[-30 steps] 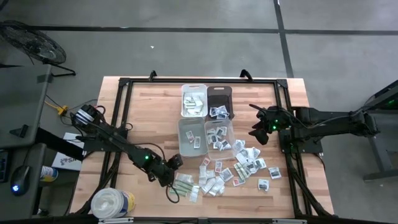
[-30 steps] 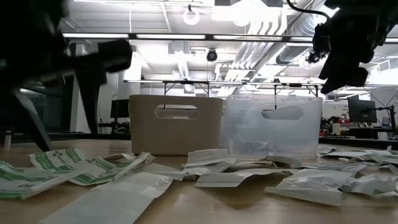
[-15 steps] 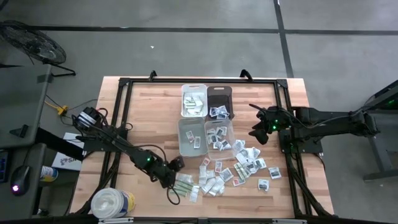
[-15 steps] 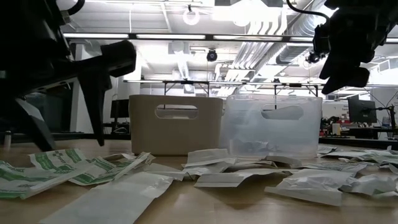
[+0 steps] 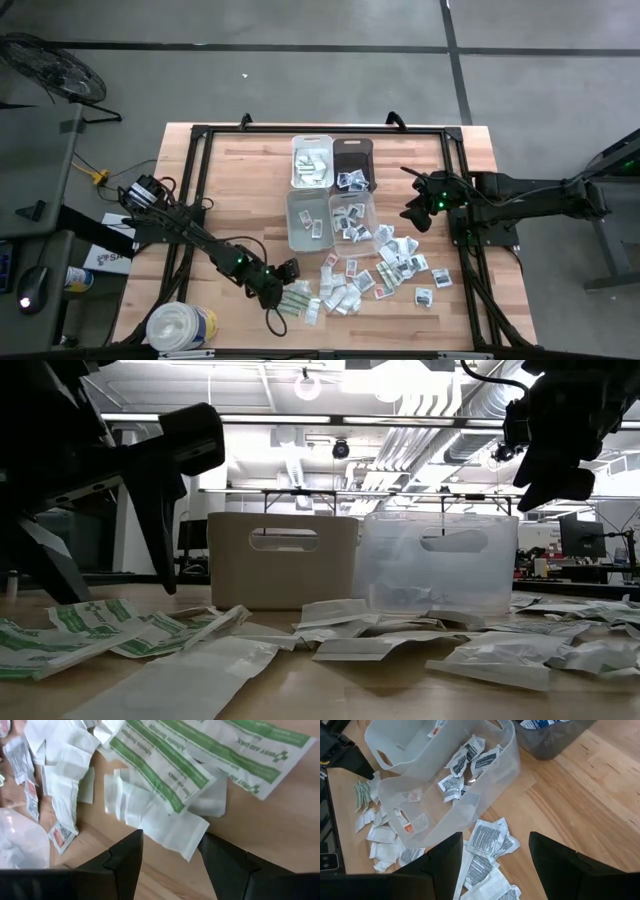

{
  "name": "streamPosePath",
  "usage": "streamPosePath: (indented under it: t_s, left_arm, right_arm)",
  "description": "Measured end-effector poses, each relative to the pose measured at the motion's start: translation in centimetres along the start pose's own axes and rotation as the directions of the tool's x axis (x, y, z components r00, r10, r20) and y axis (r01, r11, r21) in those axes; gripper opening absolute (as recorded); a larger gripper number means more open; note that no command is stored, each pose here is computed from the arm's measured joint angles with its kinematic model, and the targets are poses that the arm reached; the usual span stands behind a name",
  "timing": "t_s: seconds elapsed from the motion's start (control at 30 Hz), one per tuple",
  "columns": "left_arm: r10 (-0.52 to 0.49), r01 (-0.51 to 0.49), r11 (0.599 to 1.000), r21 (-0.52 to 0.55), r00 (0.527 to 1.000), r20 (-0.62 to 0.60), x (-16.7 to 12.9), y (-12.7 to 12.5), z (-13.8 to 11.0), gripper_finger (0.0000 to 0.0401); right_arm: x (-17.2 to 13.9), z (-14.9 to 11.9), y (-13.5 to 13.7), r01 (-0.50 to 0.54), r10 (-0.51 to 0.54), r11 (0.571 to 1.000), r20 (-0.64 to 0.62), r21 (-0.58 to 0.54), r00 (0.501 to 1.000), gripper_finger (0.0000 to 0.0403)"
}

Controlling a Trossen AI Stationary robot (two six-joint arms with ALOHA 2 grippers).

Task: Pick & Place First Aid Supplies
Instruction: Put the green bandage pack into the white bin

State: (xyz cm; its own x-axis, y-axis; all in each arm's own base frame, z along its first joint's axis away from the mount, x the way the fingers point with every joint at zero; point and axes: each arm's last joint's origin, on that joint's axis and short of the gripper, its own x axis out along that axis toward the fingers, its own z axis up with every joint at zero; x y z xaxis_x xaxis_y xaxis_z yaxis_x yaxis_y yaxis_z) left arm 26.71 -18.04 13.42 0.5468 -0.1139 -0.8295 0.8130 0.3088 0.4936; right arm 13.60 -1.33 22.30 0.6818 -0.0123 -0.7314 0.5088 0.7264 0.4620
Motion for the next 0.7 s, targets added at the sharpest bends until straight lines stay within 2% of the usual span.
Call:
streamPosePath:
  t_s: [0.3, 0.7]
  left_arm:
    - [0.025, -0.025, 1.0, -0.004, 1.0, 0.007, 0.4, 0.0, 0.2, 0.0192]
    - [0.011, -0.013, 0.996, -0.092, 1.0, -0.017, 1.4, -0.5, 0.1, 0.0079]
  right_arm:
    - [0.0, 0.0, 0.0, 0.001, -0.001, 1.0, 0.001, -0.001, 1.0, 0.0222]
    - [0.0, 0.0, 0.0, 0.001, -0.001, 1.0, 0.0, 0.007, 1.0, 0.0222]
